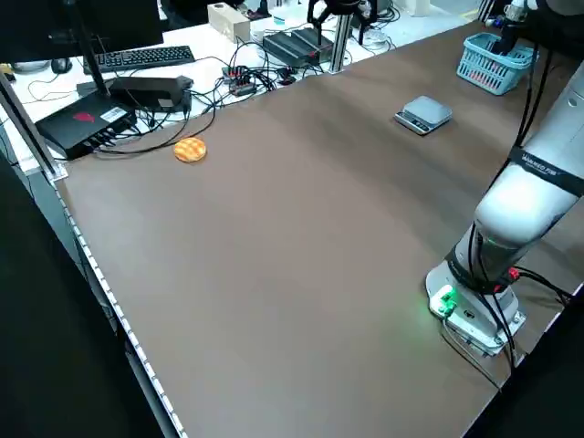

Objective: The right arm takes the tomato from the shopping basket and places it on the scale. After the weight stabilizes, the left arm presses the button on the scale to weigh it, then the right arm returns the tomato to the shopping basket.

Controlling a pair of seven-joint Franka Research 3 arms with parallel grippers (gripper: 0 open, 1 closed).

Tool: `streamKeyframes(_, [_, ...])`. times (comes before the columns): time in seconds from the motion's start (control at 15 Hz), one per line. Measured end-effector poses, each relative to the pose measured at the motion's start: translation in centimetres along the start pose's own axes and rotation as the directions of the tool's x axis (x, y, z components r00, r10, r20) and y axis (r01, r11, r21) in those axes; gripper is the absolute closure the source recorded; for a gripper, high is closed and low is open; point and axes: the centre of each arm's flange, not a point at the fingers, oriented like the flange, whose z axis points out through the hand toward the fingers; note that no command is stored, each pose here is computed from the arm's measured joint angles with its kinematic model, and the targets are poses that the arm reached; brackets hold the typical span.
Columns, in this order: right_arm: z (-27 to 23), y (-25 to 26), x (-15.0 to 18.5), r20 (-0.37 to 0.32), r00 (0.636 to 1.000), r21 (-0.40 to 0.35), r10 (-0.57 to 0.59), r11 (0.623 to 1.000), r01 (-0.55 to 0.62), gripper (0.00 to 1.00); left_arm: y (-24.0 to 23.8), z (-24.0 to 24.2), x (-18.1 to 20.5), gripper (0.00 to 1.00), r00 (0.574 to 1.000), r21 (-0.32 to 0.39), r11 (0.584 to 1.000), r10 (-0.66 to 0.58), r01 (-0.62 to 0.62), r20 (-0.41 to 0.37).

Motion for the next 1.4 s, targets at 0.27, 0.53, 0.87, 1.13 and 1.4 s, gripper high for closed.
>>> streamKeyframes(0.27, [1.7,0.3,0.3,-0.009,1.0,0.004,0.014,1.0,-0.014,0.05,-0.2,-0.1,0.0,0.0,0.988,0.011,0.988,0.152,-0.152,-0.01])
streamKeyframes(0.53, [2.9,0.8,0.2,0.0,1.0,0.008,0.031,0.999,-0.031,0.06,-0.4,-0.2,0.0,0.0,0.959,0.018,0.959,0.282,-0.282,-0.014])
streamKeyframes(0.87, [3.5,0.8,0.2,0.01,0.997,0.016,0.072,0.997,-0.072,0.15,-0.2,-0.3,0.3,0.0,0.898,0.029,0.898,0.44,-0.439,-0.014])
streamKeyframes(1.13, [3.5,0.6,0.1,0.014,0.997,0.017,0.077,0.997,-0.077,0.26,-0.6,0.4,0.6,0.0,0.807,0.021,0.806,0.591,-0.591,-0.007])
streamKeyframes(1.4, [3.5,0.6,0.1,0.014,0.997,0.017,0.077,0.997,-0.077,0.26,-0.9,0.8,0.8,0.0,0.737,0.014,0.737,0.675,-0.675,-0.009])
